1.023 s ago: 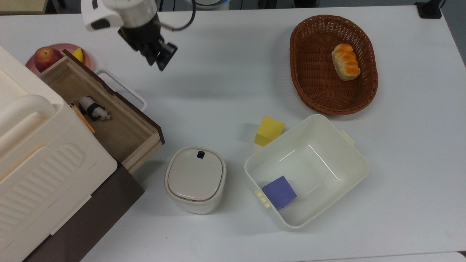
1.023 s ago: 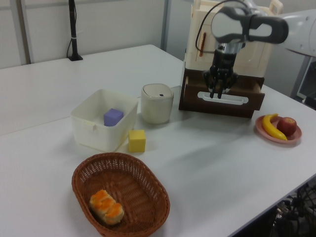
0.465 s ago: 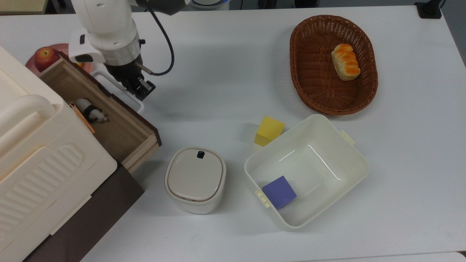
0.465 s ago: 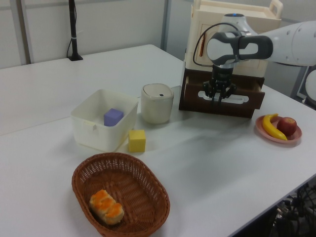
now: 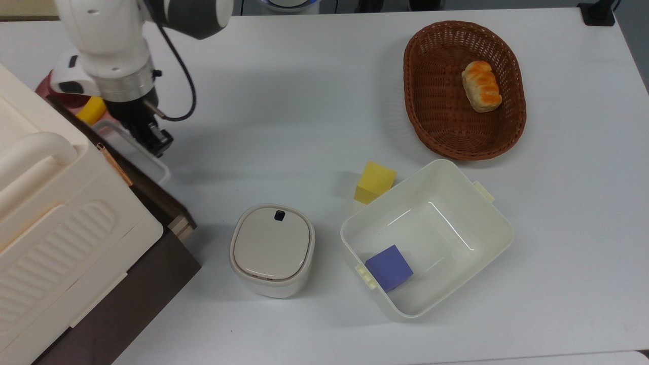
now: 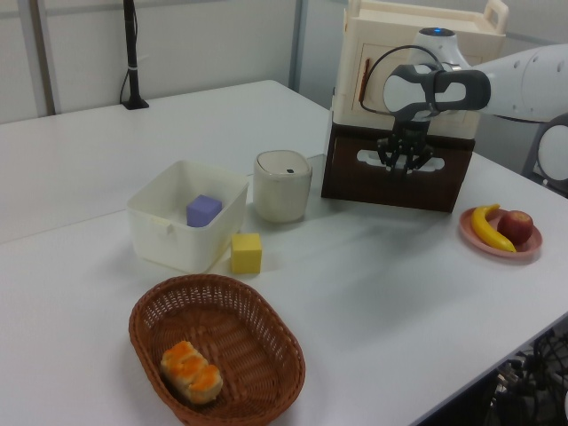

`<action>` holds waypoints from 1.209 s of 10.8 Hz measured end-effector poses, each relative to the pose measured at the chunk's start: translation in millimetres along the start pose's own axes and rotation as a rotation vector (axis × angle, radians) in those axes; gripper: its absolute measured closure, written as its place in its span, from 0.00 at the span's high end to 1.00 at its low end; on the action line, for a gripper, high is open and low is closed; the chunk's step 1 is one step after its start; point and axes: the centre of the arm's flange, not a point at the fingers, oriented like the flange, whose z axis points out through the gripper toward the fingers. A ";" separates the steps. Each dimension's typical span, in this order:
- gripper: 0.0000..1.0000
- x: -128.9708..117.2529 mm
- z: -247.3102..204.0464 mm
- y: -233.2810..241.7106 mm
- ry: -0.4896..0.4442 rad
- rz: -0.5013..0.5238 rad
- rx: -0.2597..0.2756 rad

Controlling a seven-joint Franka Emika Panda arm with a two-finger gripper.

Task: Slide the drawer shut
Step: 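Push the drawer front with the gripper into the cabinet, then raise the gripper away from the closed drawer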

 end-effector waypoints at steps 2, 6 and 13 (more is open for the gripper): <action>0.29 17.9 -3.0 5.3 0.053 0.018 0.019; 0.30 24.9 -6.0 6.7 0.088 0.009 0.032; 0.59 -31.2 -93.4 -19.2 -0.087 -0.387 -0.006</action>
